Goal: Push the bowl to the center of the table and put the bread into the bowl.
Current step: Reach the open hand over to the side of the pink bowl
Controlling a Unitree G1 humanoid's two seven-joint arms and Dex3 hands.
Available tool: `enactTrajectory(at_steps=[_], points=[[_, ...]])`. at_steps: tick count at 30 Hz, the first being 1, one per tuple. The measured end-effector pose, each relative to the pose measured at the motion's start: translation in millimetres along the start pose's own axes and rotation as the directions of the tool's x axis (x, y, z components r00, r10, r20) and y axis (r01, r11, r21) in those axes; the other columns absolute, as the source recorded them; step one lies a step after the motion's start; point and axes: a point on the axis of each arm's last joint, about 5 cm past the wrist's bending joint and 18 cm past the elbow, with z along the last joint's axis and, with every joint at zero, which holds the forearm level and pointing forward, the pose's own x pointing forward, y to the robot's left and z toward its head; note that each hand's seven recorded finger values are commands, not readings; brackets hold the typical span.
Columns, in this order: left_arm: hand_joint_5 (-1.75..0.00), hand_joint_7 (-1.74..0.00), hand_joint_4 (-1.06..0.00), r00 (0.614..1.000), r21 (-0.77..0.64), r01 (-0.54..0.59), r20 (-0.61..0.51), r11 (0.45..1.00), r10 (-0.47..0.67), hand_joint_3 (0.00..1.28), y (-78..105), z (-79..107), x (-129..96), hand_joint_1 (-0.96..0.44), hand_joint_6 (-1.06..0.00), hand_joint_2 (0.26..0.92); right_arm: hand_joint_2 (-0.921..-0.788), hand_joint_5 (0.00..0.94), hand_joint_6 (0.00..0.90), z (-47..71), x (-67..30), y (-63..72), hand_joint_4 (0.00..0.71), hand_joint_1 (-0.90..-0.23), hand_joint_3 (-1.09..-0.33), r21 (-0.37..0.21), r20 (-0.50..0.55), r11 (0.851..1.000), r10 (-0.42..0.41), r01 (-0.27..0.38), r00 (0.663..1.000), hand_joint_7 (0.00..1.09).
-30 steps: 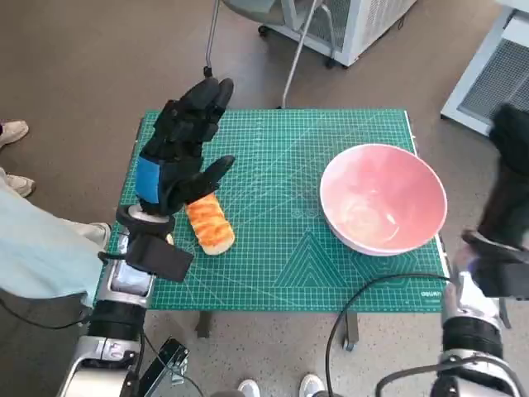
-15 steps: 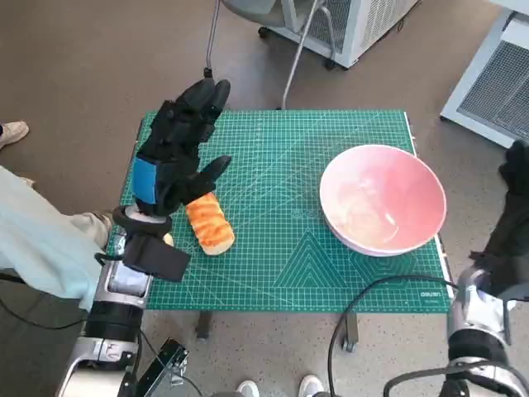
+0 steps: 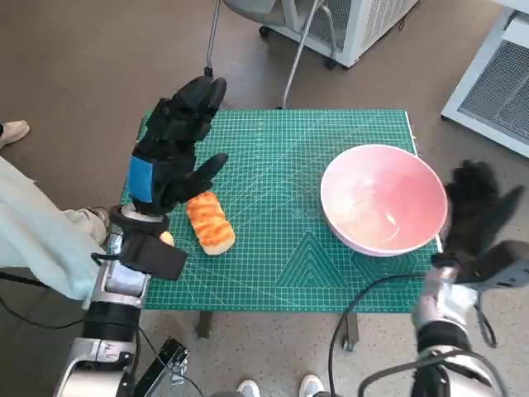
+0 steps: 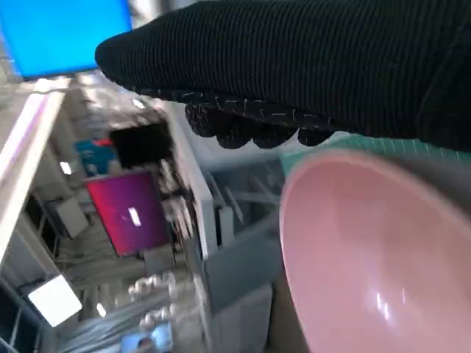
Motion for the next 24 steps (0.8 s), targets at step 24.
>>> enactTrajectory(at_steps=[24], points=[[-0.01, -0.62, -0.38, 0.999, 0.039, -0.034, -0.020, 0.999, 0.035, 0.25, 14.4, 5.8, -10, -0.28, -0.22, 0.921, -0.921, 0.002, 0.132, -5.7, 6.9, 47.7, 0.267, -0.438, -0.804, 0.205, -0.095, 0.974, 0.121, -0.100, 0.988, 0.65]])
